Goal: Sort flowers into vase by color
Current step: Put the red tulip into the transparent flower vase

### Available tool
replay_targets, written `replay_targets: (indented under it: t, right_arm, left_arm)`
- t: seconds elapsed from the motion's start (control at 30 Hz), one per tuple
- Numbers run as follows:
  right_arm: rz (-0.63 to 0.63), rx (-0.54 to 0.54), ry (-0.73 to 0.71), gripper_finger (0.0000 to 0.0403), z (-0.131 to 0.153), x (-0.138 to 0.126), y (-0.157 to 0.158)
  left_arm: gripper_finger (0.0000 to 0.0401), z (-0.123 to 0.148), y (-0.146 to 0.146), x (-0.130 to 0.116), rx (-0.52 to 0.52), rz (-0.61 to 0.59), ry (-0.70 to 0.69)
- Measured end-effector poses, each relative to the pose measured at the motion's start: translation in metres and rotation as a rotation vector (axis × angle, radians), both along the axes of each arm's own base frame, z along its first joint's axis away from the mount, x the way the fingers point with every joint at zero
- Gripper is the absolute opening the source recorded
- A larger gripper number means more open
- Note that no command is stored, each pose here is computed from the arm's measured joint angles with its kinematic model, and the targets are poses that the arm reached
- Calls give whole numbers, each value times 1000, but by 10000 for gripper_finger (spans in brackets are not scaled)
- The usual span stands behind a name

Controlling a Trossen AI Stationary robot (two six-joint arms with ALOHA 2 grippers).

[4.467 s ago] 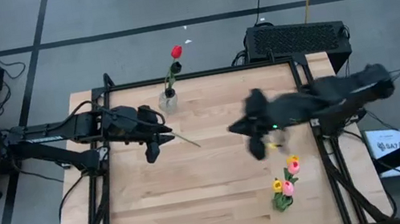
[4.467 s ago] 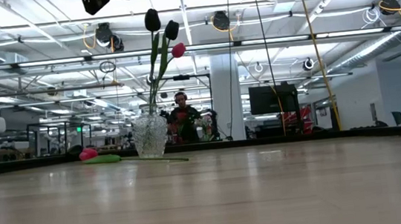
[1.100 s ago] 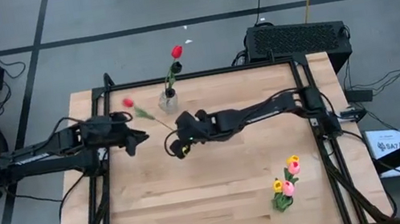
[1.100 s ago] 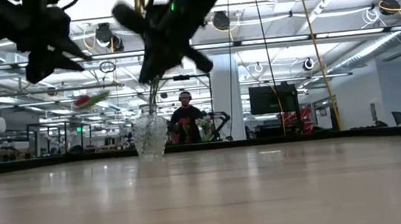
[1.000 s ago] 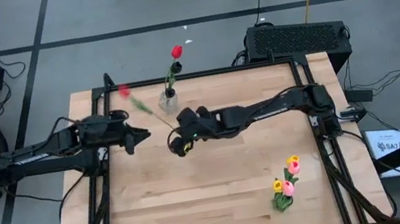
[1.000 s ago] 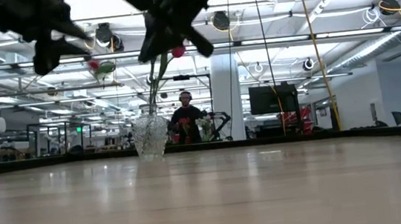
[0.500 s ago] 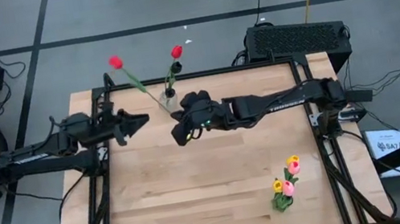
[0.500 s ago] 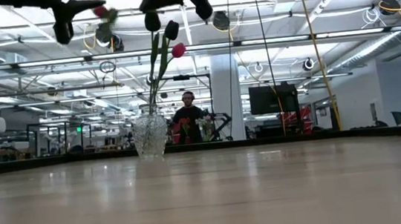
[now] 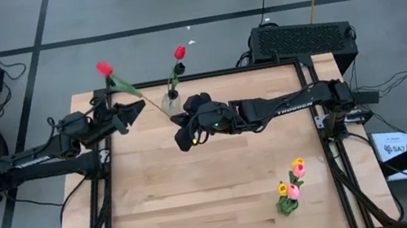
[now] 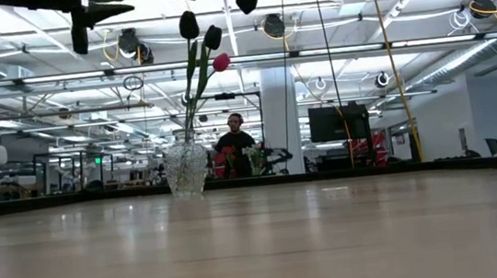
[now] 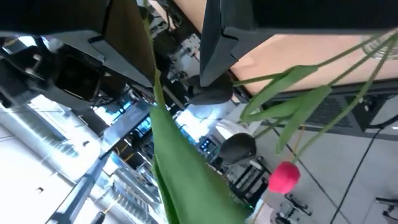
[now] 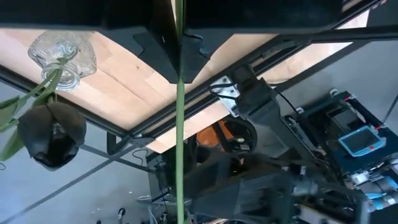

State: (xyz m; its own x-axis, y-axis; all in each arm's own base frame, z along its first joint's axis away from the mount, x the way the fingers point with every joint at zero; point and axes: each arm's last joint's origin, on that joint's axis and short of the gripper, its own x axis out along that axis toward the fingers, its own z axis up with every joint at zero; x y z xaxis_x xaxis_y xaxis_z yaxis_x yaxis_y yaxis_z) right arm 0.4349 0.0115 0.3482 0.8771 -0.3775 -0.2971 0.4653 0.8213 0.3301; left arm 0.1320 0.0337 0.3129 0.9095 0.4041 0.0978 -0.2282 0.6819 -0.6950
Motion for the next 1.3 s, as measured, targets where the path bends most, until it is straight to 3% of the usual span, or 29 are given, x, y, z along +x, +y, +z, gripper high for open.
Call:
replay_targets:
  t: [0.5,1.07,1.17,1.3]
  right_arm:
    - [36,20,-3,0,0,0,4]
    - [73,24,12,0,-2,-1,15]
    - [71,24,11,0,-1,-1,15]
    - [71,24,11,0,-1,-1,15]
  left_arm:
    - [134,5,3,8,24,-63,-62]
    - [133,10,6,10,26,19,-116]
    - [119,10,6,10,26,24,-117]
    - [59,9,6,10,31,23,-113]
